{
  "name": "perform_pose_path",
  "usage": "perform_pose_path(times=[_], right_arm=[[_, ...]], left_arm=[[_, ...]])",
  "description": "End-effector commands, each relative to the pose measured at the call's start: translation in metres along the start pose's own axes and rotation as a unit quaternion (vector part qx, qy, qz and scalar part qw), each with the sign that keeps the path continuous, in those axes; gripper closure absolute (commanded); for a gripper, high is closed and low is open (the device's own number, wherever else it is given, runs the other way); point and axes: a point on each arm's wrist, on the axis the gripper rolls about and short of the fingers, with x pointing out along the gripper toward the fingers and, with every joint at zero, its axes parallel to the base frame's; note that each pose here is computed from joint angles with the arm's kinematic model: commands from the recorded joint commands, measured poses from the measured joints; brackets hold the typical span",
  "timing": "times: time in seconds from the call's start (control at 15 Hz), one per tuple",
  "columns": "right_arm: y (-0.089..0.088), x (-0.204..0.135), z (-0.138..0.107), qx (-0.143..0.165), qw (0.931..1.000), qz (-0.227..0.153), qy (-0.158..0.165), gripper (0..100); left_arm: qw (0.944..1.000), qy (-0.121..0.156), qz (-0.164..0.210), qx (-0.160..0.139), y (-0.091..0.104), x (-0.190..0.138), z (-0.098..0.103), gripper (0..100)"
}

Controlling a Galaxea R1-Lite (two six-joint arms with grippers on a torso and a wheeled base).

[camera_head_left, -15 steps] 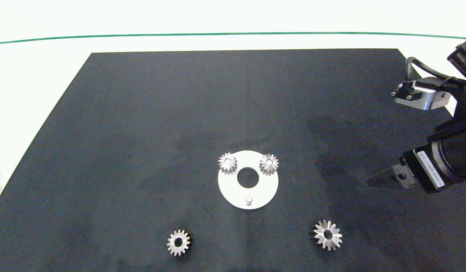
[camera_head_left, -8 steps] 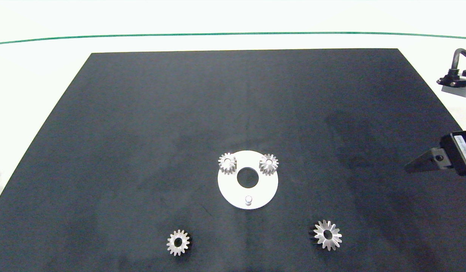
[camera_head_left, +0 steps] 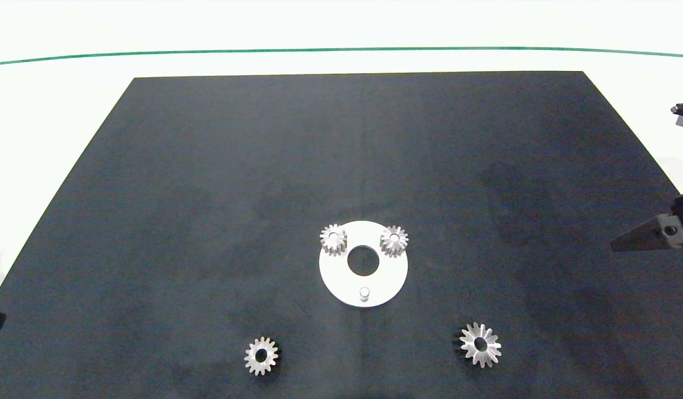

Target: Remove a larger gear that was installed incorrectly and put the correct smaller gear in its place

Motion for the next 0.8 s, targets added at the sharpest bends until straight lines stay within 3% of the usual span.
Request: perform_pose_path(times=[0.07, 0.2, 0.33, 0.53, 0.8], right_arm=[[0.001, 0.003, 0.000, 0.000, 1.0000, -0.001, 0.007, 9], [0.001, 0.003, 0.000, 0.000, 1.0000, -0.002, 0.007, 9], [0.000, 0.002, 0.000, 0.001, 1.0000, -0.001, 0.005, 9], [0.000, -0.001, -0.001, 0.002, 1.0000, -0.001, 0.001, 9], [-0.001, 0.001, -0.001, 0.002, 1.0000, -0.002, 0.004, 9]], left_arm=[[0.9991, 0.037, -0.020, 0.006, -0.011, 0.014, 0.007, 0], [0.9973, 0.057, -0.046, -0.001, -0.026, 0.025, 0.012, 0], [0.9964, 0.050, -0.069, -0.004, -0.039, 0.033, 0.015, 0], [0.9943, 0.070, -0.080, 0.013, -0.052, 0.042, 0.016, 0], [0.9937, 0.066, -0.086, 0.029, -0.068, 0.060, 0.010, 0]])
